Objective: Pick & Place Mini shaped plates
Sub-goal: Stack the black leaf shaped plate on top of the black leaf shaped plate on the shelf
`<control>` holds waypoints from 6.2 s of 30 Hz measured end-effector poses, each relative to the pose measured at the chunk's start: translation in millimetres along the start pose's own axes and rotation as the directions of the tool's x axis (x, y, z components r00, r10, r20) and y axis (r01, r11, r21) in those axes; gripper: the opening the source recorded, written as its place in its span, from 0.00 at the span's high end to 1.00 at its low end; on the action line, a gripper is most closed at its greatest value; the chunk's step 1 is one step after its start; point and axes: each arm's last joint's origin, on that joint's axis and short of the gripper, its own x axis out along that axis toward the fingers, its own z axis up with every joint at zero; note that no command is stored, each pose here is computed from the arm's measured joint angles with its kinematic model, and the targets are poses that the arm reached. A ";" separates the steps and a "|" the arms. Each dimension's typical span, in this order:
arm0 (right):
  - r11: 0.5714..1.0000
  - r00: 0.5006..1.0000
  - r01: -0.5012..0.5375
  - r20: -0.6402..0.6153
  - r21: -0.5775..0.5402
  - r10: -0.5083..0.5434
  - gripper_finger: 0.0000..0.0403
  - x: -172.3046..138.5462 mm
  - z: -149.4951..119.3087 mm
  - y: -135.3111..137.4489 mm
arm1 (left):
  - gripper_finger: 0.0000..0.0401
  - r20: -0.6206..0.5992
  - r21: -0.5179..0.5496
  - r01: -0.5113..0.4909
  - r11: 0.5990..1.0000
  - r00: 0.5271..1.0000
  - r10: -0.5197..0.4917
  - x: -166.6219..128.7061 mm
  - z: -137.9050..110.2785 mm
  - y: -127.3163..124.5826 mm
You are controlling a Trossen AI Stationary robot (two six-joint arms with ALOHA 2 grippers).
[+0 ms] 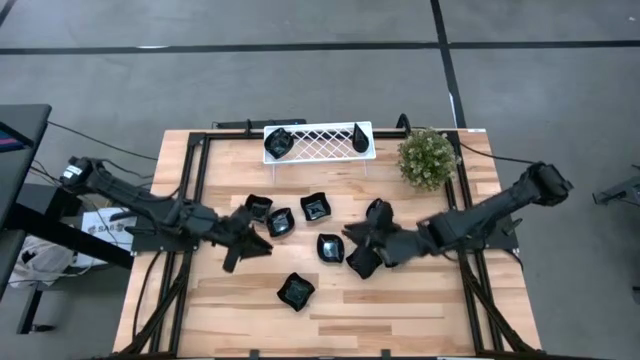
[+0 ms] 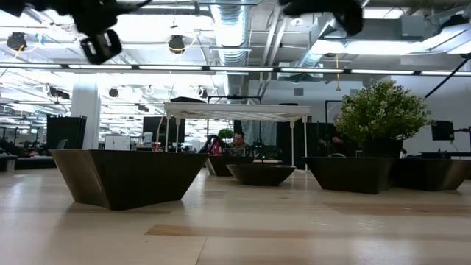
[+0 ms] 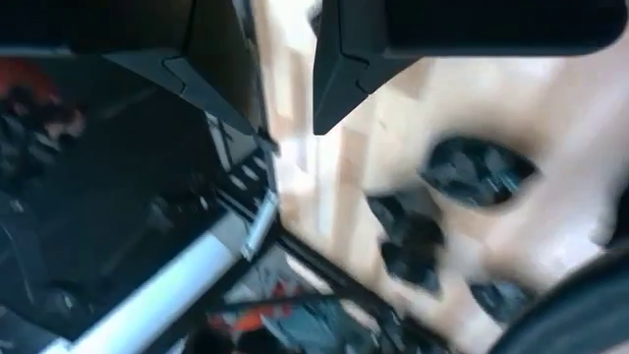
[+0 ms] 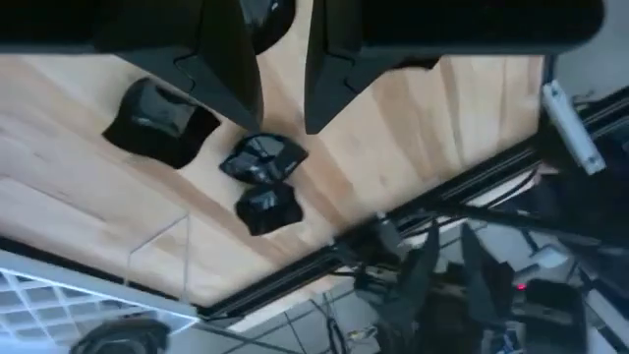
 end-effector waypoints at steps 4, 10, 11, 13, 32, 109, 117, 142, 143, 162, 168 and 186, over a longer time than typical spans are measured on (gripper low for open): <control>0.999 0.998 -0.017 -0.060 -0.043 0.014 0.82 8.6 4.5 -10.1 | 0.75 0.078 0.001 -0.085 0.996 0.993 0.085 -1.4 14.7 15.6; 0.993 0.990 0.027 -0.132 -0.113 -0.042 0.82 17.7 7.0 -27.6 | 0.75 0.077 -0.198 -0.184 0.963 0.976 0.203 0.0 33.1 54.3; 0.992 0.990 0.028 -0.136 -0.124 -0.045 0.82 18.7 7.7 -29.4 | 0.75 0.056 -0.212 -0.191 0.958 0.977 0.207 0.3 35.0 61.6; 0.988 0.988 0.026 -0.147 -0.149 -0.048 0.82 20.2 8.7 -32.0 | 0.75 0.015 -0.232 -0.201 0.952 0.978 0.210 -0.4 38.4 75.7; 0.974 0.984 0.098 -0.124 -0.203 -0.125 0.82 31.4 20.7 -53.0 | 0.75 -0.334 0.052 -0.346 0.937 0.878 0.343 15.8 99.7 117.6; 0.987 0.986 0.043 -0.152 -0.153 -0.066 0.82 25.1 12.3 -40.3 | 0.56 -0.507 0.209 -0.613 0.762 0.598 0.621 72.8 27.4 149.4; 0.987 0.986 0.043 -0.152 -0.153 -0.066 0.82 25.1 12.3 -40.3 | 0.56 -0.508 0.221 -0.604 0.765 0.598 0.620 71.7 19.3 150.8; 0.991 0.986 0.048 -0.152 -0.126 -0.067 0.82 25.1 12.3 -40.3 | 0.58 -0.533 0.190 -0.537 0.822 0.646 0.546 74.4 8.0 145.7; 0.991 0.986 0.048 -0.152 -0.124 -0.067 0.82 25.1 12.3 -40.3 | 0.59 -0.535 0.187 -0.533 0.825 0.649 0.541 74.5 8.0 145.5; 0.990 0.986 0.048 -0.154 -0.129 -0.068 0.82 25.1 12.1 -40.4 | 0.98 -0.556 0.134 -0.472 0.871 0.692 0.460 76.8 8.5 143.0; 0.990 0.985 0.051 -0.159 -0.133 -0.072 0.82 24.9 11.6 -40.8 | 0.98 -0.552 0.132 -0.470 0.873 0.696 0.459 77.2 8.9 142.9; 0.992 0.981 0.005 -0.192 -0.125 -0.029 0.82 24.8 10.6 -39.6 | 0.79 -0.552 0.100 -0.465 0.879 0.709 0.438 77.7 9.9 142.9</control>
